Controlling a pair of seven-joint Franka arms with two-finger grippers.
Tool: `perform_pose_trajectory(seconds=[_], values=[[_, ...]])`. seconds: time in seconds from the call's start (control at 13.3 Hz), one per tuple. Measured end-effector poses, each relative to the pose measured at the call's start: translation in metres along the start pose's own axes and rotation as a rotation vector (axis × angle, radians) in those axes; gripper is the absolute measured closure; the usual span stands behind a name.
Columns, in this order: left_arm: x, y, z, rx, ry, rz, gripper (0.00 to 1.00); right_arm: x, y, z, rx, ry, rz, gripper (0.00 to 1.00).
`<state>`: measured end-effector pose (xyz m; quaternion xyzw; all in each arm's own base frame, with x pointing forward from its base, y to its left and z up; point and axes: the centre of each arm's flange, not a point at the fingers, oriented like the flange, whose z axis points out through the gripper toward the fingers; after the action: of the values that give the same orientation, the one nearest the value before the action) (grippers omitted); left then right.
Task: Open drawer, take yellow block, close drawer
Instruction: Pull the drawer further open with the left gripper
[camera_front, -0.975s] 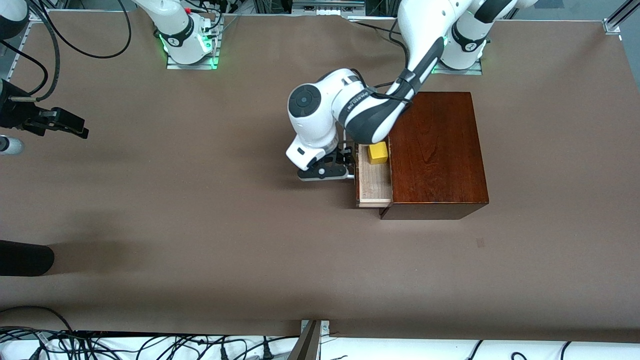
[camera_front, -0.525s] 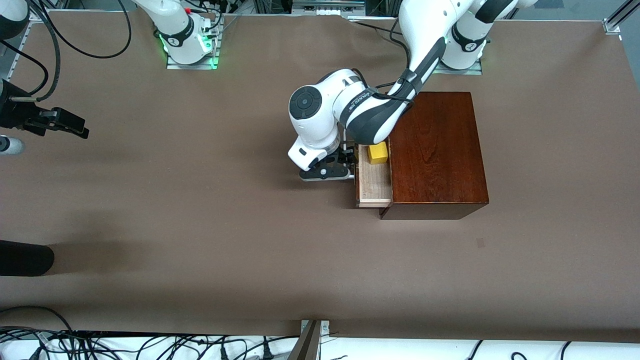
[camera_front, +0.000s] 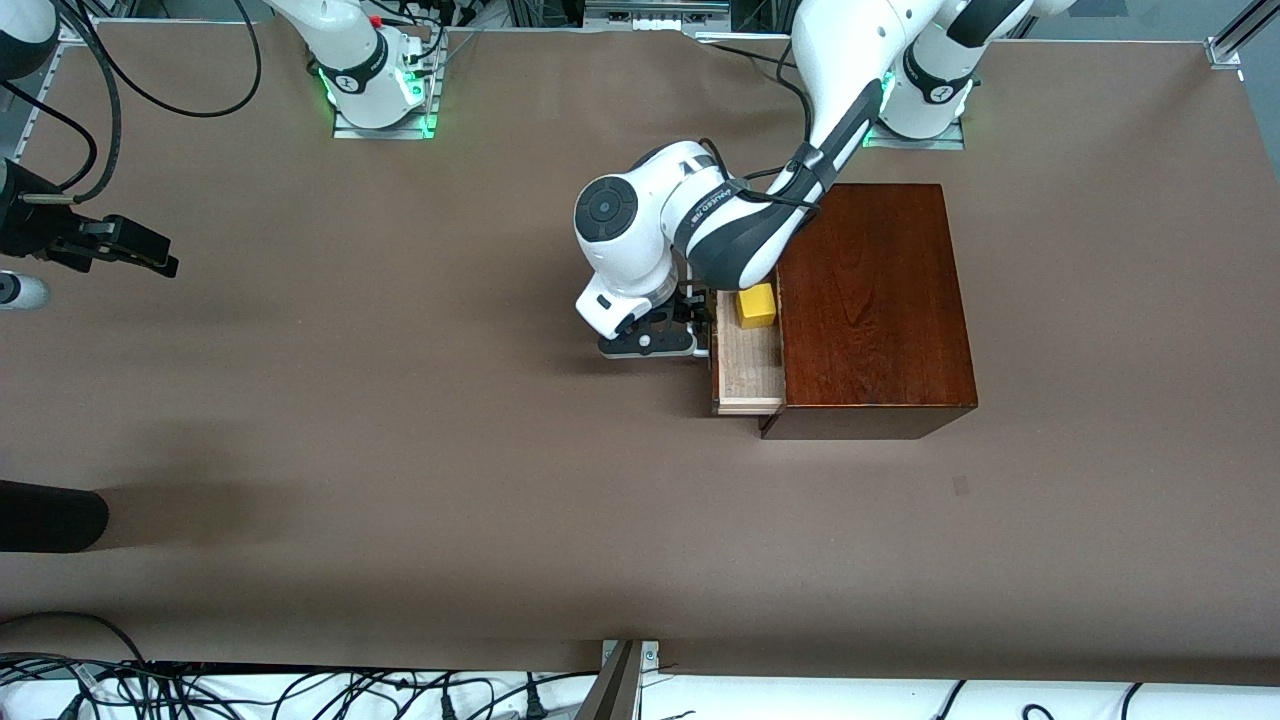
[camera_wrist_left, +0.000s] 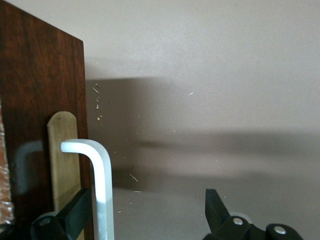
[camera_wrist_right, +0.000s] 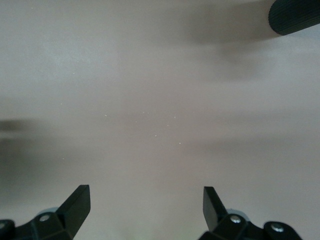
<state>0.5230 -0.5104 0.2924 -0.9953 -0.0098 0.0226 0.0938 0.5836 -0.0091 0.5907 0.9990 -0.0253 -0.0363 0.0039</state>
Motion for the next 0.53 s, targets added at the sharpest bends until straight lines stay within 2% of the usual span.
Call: perform_pose_trajectory(seconds=[0.53], values=[[-0.0066, 0.0065, 0.003, -0.001, -0.01, -0.039, 0.0, 0.0004, 0.0, 0.0007, 0.0, -0.001, 0.0, 0.0]])
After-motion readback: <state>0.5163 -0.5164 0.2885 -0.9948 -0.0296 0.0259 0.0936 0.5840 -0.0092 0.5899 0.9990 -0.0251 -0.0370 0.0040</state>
